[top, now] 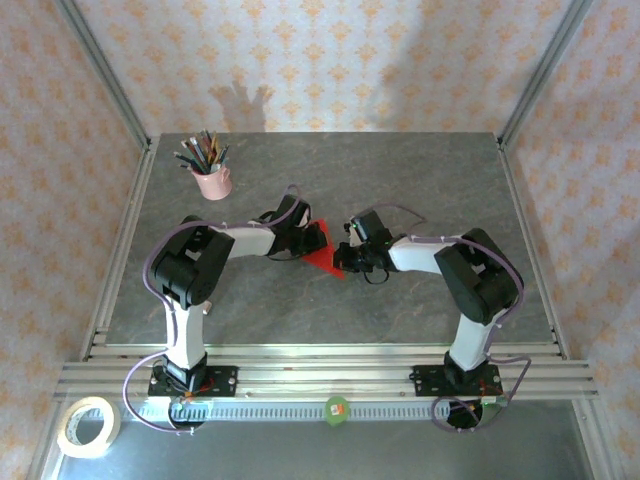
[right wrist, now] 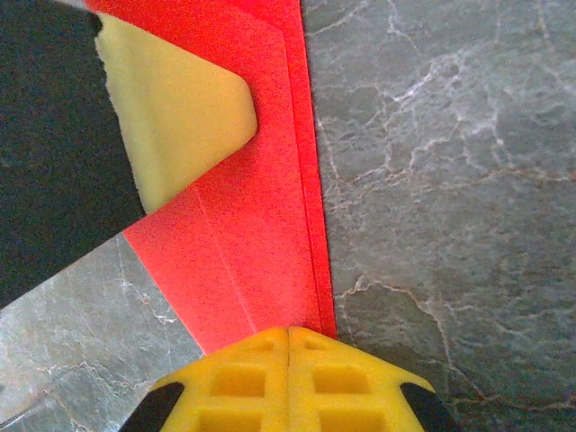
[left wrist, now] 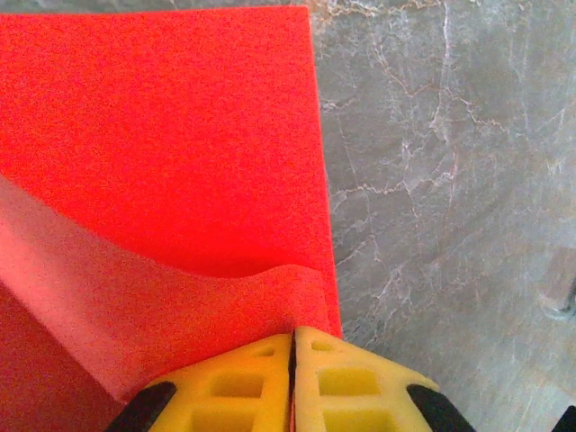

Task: Fold a paper plane with a square sheet of paper (pick it up from the middle)

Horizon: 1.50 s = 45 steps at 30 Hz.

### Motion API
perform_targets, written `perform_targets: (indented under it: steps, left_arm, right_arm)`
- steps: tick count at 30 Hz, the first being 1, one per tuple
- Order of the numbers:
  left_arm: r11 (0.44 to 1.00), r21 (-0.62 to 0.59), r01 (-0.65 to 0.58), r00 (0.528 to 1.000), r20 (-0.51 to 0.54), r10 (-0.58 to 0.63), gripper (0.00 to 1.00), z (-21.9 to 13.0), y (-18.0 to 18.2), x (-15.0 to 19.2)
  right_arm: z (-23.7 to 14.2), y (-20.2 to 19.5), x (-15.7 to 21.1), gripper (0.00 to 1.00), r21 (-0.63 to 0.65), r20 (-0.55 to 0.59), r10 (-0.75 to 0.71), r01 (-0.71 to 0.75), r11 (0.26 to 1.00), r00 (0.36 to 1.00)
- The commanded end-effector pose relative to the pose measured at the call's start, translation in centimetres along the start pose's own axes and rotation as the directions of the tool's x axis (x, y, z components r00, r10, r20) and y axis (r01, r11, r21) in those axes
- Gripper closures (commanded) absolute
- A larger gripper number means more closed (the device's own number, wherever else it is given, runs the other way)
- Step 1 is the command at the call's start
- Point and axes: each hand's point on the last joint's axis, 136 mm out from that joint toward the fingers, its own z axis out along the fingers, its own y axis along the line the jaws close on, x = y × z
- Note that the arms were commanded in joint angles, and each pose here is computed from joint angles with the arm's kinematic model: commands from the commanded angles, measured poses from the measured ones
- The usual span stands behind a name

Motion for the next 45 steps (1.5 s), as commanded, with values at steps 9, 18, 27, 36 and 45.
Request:
perform_targets:
  steps: [9,18,27,36,45]
  left_arm:
    - [0.997,-0.060,-0.044,0.996,0.080,0.048,0.79,-1.1,4.0,-4.6]
    - [0.992,-0.102,-0.068,0.983,0.162,0.084,0.78,-1.3,7.3,-8.3]
    - [0.985,-0.159,-0.072,0.972,0.212,0.106,0.78,-2.4,8.5,-11.2]
    - [0.988,-0.130,-0.089,0.956,0.267,0.121,0.75,-5.1,5.6,-13.3]
    - [0.998,0.044,-0.050,0.932,0.362,0.031,0.60,-10.4,1.5,-11.4]
  right_arm:
    - [0.1,-7.4,5.2,0.96,0.252,-0.134,0.031,0.004,0.968,0.991]
    - [-0.2,-8.1,5.8,0.96,0.250,-0.141,0.048,-0.011,0.968,0.989]
    - [-0.5,-7.6,5.5,0.96,0.229,-0.121,0.055,-0.026,0.973,0.991]
    - [-1.0,-4.9,3.3,0.95,0.131,-0.060,0.046,-0.037,0.991,0.997]
    - [-4.9,3.3,-5.7,0.69,-0.139,0.255,0.028,0.008,0.990,0.967]
